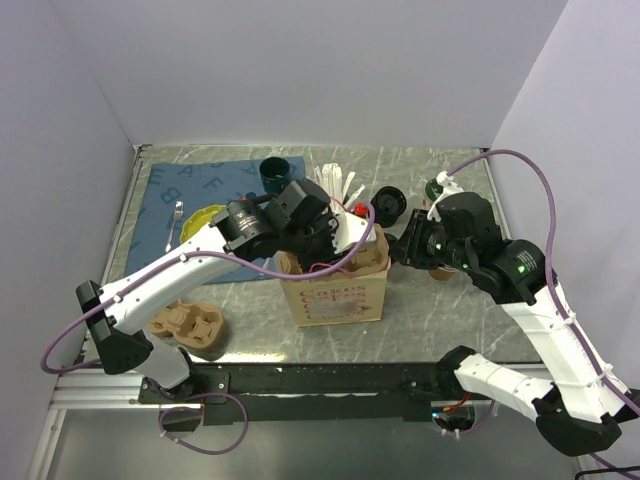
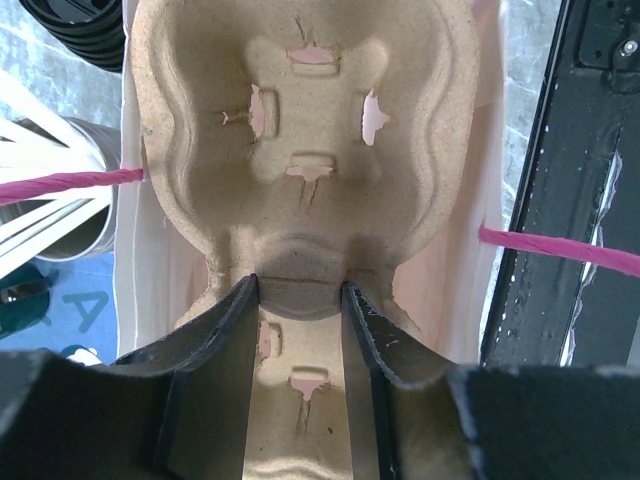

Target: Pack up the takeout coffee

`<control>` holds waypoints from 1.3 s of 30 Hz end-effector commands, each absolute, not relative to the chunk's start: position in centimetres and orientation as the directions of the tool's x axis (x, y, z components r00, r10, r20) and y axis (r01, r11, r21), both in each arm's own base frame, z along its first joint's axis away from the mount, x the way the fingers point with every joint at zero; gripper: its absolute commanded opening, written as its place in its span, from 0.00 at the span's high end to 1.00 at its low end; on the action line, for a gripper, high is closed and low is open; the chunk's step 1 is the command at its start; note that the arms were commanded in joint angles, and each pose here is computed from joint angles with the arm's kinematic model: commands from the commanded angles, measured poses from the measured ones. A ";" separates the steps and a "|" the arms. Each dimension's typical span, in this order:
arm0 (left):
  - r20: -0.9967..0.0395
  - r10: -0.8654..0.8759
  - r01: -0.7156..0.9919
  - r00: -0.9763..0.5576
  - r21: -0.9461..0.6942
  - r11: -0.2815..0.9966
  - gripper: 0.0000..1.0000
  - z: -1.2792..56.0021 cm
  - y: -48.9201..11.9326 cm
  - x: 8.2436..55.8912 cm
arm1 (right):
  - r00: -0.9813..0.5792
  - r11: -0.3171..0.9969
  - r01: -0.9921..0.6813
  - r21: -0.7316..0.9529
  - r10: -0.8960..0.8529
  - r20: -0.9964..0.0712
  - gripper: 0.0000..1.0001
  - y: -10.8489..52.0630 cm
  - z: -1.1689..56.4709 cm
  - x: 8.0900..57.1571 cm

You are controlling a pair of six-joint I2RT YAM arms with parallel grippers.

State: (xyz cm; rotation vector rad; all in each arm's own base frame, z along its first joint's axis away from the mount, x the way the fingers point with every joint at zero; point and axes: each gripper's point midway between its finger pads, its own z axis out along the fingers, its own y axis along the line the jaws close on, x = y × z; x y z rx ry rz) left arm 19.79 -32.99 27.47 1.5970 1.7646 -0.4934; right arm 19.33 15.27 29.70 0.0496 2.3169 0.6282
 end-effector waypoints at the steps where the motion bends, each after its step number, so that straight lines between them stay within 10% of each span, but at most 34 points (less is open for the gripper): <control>1: -0.691 0.723 0.971 0.009 0.179 0.158 0.63 27.1 -33.2 19.9 | -0.710 0.881 -0.148 0.450 0.222 -0.669 0.66 15.2 30.3 20.1; 16: -0.678 0.735 0.973 -0.002 0.167 0.157 0.64 26.4 -33.5 20.1 | -0.693 0.885 -0.174 0.433 0.202 -0.692 0.63 15.4 31.4 20.8; 22: -0.686 0.727 0.973 -0.007 0.164 0.164 0.64 26.7 -33.6 20.1 | -0.698 0.885 -0.179 0.429 0.193 -0.689 0.71 15.6 31.0 21.0; 27: -0.683 0.730 0.973 -0.018 0.156 0.170 0.64 26.6 -33.6 20.1 | -0.675 0.889 -0.198 0.413 0.182 -0.715 1.00 15.4 31.5 21.3; 39: -0.669 0.742 0.973 -0.042 0.140 0.182 0.64 25.4 -33.8 20.3 | -0.661 0.850 -0.269 0.452 0.178 -0.729 1.00 16.6 32.4 20.8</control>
